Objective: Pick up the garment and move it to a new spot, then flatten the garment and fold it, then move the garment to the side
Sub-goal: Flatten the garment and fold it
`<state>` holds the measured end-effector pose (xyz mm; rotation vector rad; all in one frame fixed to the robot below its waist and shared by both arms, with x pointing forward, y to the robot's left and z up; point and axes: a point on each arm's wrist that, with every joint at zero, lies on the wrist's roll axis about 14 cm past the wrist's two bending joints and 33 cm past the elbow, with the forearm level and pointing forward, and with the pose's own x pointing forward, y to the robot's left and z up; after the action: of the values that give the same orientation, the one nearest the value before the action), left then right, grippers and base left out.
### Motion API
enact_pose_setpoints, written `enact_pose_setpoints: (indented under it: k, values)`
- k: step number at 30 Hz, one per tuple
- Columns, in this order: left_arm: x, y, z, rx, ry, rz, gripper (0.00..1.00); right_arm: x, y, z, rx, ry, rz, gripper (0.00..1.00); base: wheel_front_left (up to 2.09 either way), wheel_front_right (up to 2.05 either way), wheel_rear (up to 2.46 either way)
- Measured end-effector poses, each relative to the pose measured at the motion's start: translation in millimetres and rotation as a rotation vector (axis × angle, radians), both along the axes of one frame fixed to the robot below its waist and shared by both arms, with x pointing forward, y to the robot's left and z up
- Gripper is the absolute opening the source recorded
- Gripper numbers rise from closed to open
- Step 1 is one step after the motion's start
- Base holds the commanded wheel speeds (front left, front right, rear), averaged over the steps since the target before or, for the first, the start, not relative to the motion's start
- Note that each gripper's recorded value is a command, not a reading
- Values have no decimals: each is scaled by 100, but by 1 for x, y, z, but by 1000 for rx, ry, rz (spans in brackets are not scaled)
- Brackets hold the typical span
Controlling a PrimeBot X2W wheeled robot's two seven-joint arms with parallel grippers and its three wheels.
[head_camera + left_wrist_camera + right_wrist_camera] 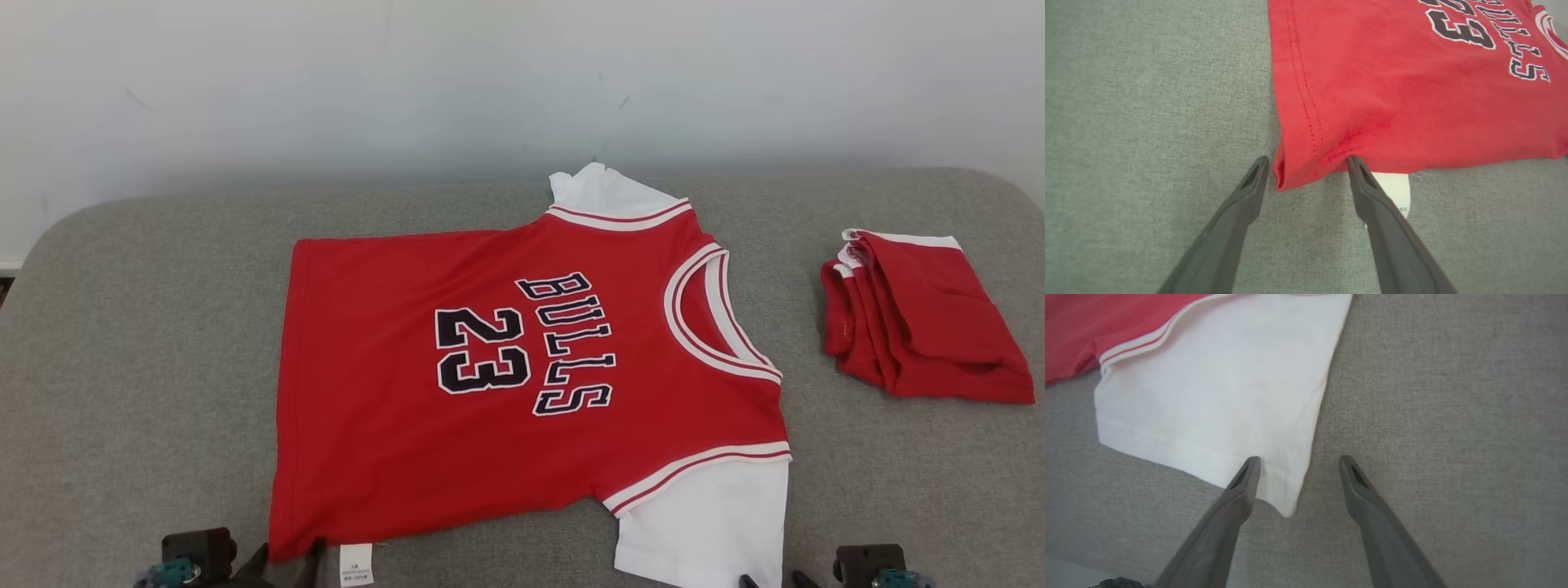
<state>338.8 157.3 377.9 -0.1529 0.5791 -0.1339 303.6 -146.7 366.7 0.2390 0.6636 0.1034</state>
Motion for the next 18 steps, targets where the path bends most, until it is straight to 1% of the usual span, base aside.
enact_pose_setpoints:
  k: [3,4,5,6,7,11,15,18]
  values:
    - [2,-3,-2,-23,12,-4,100,2,4,-3,7,13,6,100,0,0,0]
    - [3,-5,-3,-31,16,-7,92,2,6,-4,9,16,10,79,0,0,0]
    - [4,-6,-5,-37,25,-4,43,3,7,-4,12,18,14,57,0,0,0]
    - [4,-7,-7,-50,40,4,17,5,9,-4,16,18,16,32,0,0,0]
    - [4,-8,-9,-55,47,2,0,5,11,-4,27,19,22,0,0,0,0]
    - [3,-5,-13,-60,63,12,0,6,23,-4,65,27,37,0,0,0,0]
    - [3,-5,-13,-60,58,8,0,7,21,-4,71,25,32,0,0,0,0]
    - [2,-2,-13,-55,53,15,0,10,16,-1,89,9,5,0,0,0,0]
